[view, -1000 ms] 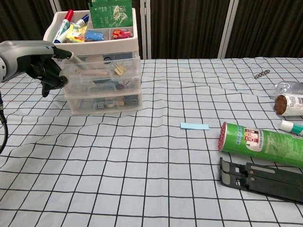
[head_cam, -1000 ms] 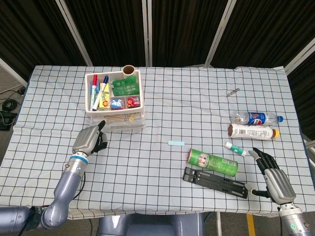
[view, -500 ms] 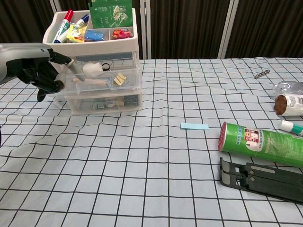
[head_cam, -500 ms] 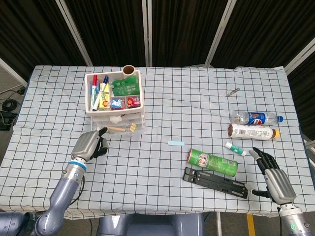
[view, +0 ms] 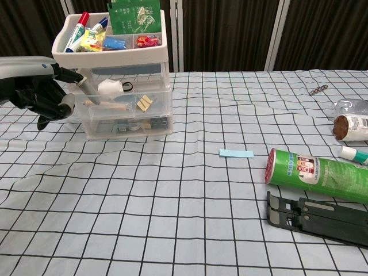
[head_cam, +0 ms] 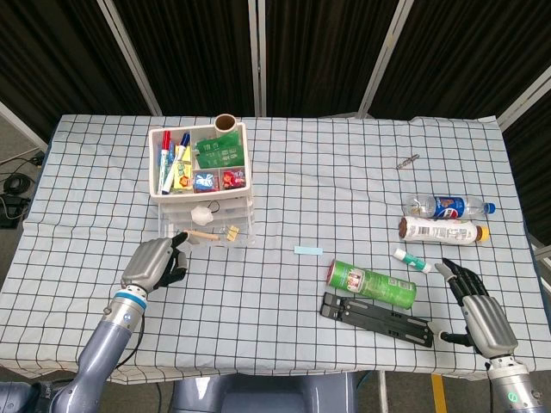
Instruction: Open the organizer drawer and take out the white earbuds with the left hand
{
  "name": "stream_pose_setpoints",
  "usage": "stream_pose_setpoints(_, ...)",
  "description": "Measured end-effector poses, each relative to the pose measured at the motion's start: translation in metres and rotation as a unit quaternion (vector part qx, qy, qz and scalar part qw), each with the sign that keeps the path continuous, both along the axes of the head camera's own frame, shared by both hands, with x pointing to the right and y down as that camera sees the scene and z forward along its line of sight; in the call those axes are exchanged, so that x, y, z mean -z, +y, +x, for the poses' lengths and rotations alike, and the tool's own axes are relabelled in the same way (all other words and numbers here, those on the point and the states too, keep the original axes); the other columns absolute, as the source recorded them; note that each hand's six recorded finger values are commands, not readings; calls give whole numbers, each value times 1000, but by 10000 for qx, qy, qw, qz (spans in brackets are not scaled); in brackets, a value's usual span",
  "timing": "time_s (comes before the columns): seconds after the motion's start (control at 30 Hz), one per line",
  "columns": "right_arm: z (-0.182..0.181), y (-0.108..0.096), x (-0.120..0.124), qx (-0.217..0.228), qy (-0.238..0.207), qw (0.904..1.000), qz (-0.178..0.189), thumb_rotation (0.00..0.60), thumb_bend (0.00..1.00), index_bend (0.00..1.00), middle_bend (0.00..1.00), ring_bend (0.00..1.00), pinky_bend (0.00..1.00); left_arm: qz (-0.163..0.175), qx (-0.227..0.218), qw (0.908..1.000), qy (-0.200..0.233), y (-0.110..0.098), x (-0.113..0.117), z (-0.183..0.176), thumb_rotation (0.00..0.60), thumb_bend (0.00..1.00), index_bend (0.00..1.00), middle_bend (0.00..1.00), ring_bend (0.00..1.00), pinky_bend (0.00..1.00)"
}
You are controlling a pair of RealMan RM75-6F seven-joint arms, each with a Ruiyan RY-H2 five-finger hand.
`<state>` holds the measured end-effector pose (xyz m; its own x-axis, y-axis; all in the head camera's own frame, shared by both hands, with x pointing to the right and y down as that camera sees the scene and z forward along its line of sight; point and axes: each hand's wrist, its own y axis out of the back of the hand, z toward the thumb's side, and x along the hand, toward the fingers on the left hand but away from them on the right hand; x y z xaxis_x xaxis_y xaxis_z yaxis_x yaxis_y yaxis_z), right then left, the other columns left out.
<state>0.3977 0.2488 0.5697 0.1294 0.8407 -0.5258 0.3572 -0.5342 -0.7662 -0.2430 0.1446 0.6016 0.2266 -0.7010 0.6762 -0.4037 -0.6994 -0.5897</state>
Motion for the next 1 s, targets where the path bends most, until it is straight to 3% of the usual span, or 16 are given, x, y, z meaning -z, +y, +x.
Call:
stream_pose_setpoints(0.2, 1, 0, 0, -10, 6, 10000, -9, 600, 111, 0, 0, 0, 0, -17, -3, 10000, -1, 3, 0, -3, 600, 812, 324, 818, 754, 625)
stream_pose_setpoints(0.5, 0, 0, -1, -3, 1, 10000, 5, 600, 111, 0, 0, 0, 0, 98, 52, 9999, 51, -5, 6, -5, 600, 813, 131, 817, 755, 625)
stream_pose_setpoints(0.73, -1, 0, 0, 9, -7, 10000, 6, 600, 111, 0, 0, 0, 0, 218, -44, 9997, 70, -11, 16, 0, 600, 815, 66, 825, 763, 636)
stream_pose_setpoints(1.0, 0, -1, 1, -16, -26, 10000, 17, 600, 111, 0, 0, 0, 0, 80, -349, 9989, -290, -17, 16, 4, 600, 999, 9, 887, 822, 695)
